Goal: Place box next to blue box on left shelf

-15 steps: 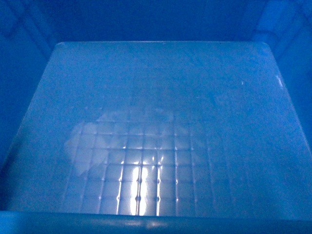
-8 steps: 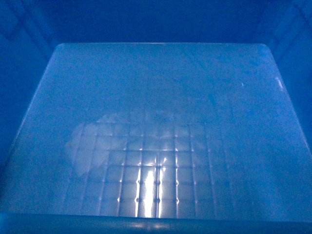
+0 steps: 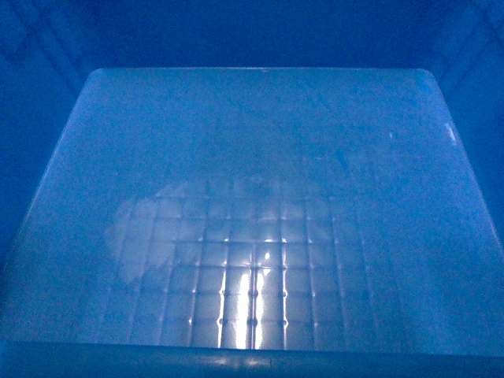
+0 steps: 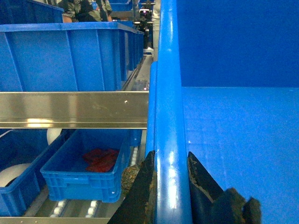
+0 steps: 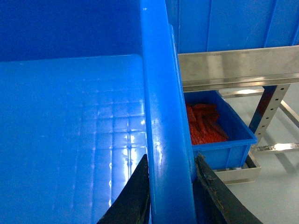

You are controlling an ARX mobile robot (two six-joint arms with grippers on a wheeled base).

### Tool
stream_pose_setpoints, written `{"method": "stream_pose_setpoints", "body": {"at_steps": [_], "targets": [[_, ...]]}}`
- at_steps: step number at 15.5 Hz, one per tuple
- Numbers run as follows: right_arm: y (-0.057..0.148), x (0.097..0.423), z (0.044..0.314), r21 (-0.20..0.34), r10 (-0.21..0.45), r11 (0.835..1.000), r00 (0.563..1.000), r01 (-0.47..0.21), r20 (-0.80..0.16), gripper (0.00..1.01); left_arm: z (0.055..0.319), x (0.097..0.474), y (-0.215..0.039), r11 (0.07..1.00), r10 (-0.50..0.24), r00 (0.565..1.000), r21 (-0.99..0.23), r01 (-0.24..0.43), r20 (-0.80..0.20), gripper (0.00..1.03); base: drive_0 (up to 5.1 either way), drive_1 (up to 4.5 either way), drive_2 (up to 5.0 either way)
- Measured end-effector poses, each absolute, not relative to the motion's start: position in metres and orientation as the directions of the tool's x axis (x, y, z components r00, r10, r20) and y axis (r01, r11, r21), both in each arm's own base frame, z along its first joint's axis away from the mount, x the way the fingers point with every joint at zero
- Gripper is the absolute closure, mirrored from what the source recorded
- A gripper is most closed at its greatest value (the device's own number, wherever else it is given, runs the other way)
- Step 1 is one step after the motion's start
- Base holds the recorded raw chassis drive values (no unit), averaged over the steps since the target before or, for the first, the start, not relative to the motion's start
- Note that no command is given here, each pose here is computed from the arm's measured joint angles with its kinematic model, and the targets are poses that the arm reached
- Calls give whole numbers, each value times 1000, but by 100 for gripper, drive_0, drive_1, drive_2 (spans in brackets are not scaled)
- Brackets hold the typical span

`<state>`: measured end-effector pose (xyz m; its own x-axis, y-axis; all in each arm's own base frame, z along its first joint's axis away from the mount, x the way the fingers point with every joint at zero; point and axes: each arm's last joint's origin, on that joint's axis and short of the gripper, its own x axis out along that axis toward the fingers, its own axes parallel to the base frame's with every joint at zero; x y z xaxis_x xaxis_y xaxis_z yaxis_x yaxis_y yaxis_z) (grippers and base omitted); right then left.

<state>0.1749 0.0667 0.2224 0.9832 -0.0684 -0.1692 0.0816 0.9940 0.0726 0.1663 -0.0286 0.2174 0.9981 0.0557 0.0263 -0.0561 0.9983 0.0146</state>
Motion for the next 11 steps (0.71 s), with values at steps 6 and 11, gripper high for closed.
{"method": "stream_pose_setpoints", "body": {"at_steps": [6, 11], "targets": [[67, 175, 222, 72, -68, 994, 983, 82, -169, 82, 217, 166, -29, 998, 56, 998, 15, -56, 26, 91, 0, 0, 0], [67, 175, 223, 75, -68, 994, 984, 81, -165, 82, 218, 166, -29, 998, 56, 998, 14, -57, 31, 91, 0, 0, 0]]}}
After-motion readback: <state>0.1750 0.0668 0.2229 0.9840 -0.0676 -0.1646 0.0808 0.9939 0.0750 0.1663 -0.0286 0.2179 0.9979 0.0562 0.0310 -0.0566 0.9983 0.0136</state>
